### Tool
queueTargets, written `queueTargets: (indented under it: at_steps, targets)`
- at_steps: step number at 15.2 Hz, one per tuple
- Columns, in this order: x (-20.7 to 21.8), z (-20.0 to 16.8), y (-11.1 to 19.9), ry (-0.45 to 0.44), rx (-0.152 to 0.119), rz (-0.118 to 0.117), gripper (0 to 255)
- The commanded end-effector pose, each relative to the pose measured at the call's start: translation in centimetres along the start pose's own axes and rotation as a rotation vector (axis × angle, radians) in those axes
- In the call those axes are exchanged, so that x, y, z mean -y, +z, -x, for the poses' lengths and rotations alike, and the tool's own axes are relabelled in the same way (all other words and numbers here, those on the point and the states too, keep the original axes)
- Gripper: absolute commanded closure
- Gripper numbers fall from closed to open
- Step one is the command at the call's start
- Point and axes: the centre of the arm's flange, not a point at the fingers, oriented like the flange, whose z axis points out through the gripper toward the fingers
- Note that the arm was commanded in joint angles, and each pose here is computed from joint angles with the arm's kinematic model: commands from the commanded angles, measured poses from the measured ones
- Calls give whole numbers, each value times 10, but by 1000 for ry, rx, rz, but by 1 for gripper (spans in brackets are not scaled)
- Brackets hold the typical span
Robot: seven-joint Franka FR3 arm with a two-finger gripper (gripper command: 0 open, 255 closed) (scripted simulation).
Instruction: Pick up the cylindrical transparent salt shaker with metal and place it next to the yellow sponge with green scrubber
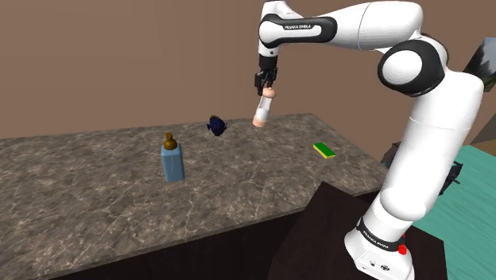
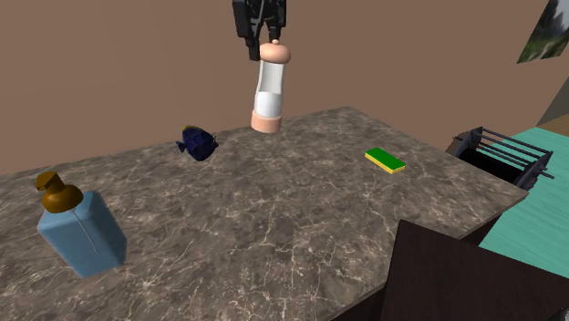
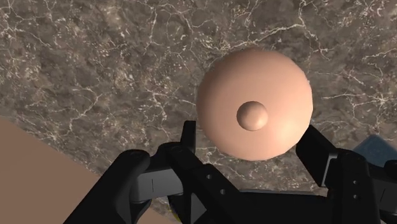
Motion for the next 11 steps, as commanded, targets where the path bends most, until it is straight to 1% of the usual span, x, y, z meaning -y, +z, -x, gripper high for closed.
queueTargets:
  at_steps: [1, 11]
  targets:
    - [-23, 16, 2, -1, 0, -1, 255]
    - [-127, 96, 8, -1, 0, -1, 255]
